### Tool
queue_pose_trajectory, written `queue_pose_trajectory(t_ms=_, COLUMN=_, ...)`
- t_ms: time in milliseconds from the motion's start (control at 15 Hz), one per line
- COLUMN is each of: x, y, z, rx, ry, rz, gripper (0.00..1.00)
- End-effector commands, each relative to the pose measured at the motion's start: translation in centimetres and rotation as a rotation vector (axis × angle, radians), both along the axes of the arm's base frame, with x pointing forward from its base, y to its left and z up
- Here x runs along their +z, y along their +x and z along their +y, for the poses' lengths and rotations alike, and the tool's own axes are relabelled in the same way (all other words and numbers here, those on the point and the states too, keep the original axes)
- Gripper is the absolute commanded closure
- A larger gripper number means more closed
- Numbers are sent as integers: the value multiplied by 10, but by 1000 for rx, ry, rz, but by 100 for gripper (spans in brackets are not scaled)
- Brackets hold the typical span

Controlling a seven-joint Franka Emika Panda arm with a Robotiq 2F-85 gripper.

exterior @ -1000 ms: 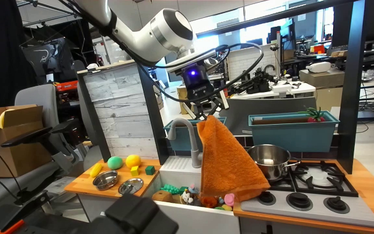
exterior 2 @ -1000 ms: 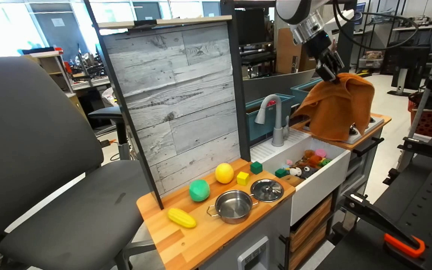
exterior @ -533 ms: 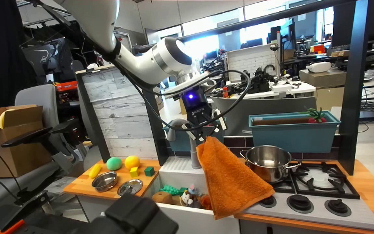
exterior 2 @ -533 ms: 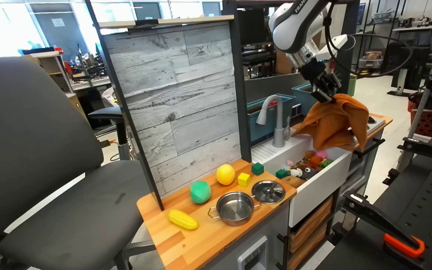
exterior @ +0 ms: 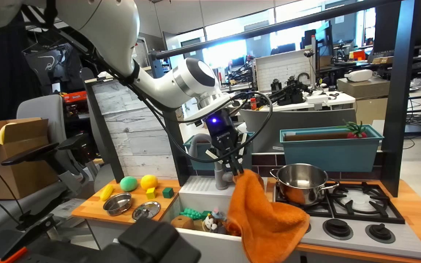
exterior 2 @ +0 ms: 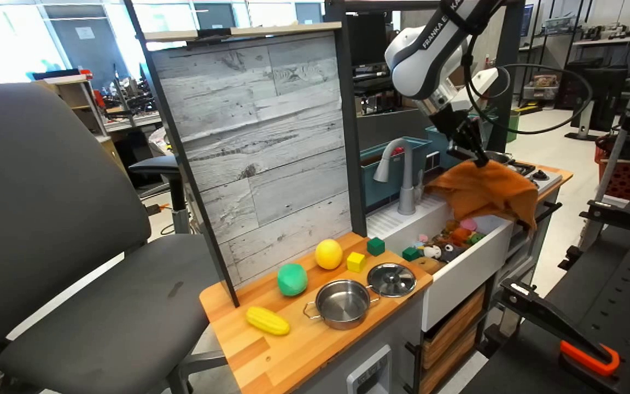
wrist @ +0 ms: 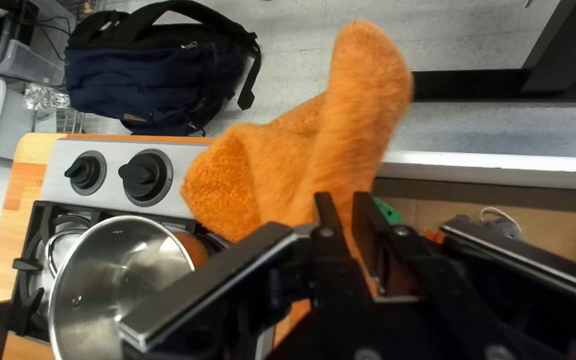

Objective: Remove the brown towel from the black railing and put it on the stove

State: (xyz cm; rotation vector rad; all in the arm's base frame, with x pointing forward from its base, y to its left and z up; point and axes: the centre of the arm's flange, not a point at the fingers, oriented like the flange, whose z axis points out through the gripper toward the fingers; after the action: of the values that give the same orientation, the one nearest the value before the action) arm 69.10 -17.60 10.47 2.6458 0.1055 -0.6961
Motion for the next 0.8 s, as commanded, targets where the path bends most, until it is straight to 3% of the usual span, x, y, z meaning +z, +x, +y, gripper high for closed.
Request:
queue_pose_trajectory(t_ms=0, x=5, y=15, z=-1, rx=4, ry=-45, rz=-45, gripper=53)
queue_pose_trajectory(t_ms=467, x=15, y=21, z=1, rx=-6, ry=-52, rz=-87, gripper=2)
queue_pose_trajectory(t_ms=733, x=20, y=21, z=2, rx=-15, ry=-34, rz=-30, gripper=0)
